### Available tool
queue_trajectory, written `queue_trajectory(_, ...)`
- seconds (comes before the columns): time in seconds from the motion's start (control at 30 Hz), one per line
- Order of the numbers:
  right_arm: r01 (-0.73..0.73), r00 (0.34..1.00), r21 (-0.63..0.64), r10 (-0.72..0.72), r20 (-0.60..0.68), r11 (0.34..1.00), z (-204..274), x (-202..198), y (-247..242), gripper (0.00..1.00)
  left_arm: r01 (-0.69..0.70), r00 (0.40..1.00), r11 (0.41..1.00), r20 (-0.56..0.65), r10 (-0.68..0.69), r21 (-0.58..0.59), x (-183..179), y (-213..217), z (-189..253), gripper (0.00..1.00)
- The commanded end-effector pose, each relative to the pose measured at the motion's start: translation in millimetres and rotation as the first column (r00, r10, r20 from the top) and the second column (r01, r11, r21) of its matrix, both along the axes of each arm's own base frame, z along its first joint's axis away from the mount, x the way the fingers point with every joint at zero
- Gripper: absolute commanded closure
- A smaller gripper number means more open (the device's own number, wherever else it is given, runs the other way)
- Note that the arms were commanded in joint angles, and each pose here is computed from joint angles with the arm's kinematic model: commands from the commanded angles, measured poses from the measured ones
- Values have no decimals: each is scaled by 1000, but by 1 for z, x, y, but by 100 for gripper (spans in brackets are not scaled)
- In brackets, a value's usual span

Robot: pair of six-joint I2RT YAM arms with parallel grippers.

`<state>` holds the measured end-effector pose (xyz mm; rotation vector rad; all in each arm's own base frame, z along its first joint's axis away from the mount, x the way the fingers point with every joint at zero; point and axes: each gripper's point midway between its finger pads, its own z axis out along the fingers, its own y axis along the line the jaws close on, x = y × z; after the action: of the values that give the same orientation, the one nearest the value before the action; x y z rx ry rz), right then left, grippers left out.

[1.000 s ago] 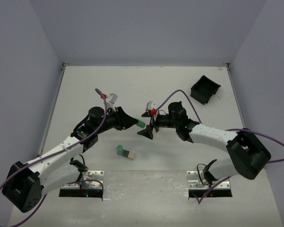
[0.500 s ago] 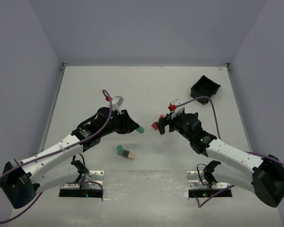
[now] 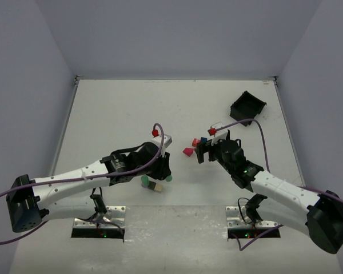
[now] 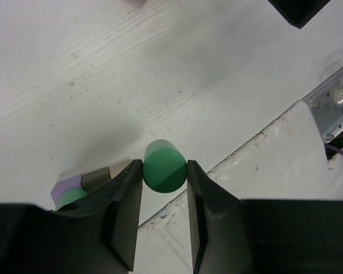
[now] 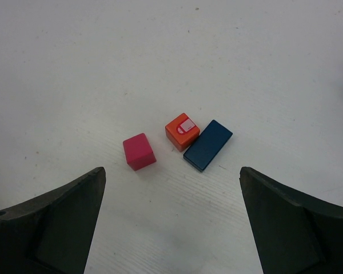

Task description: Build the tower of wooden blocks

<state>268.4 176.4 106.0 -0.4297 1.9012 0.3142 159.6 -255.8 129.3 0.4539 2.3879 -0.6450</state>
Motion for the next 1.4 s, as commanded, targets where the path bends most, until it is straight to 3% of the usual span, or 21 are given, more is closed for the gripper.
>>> queue_trajectory(0.0, -18, 998, 20, 17, 56, 1000, 14, 2, 3, 1, 23, 995, 998, 91, -29, 66, 9, -3, 7, 100)
queue_trajectory(0.17, -15, 997, 18, 14, 78, 1000, 14, 0, -2, 1, -37, 990, 994, 142, 22, 99, 15, 7, 3, 100)
queue_trajectory(0.57, -36, 992, 35, 31, 119, 999, 21, -5, -3, 1, -43, 997, 993, 67, 35, 114, 1, 13, -9, 100)
queue_trajectory(0.77, -51, 995, 34, 48, 92, 998, 17, -6, 1, 1, 45, 999, 990, 24, -49, 136, -14, 4, -13, 100)
queue_trajectory(1.37, -85, 993, 18, 83, 89, 996, 15, -8, 5, 1, -26, 999, 981, 31, 20, 194, -15, 10, -31, 100)
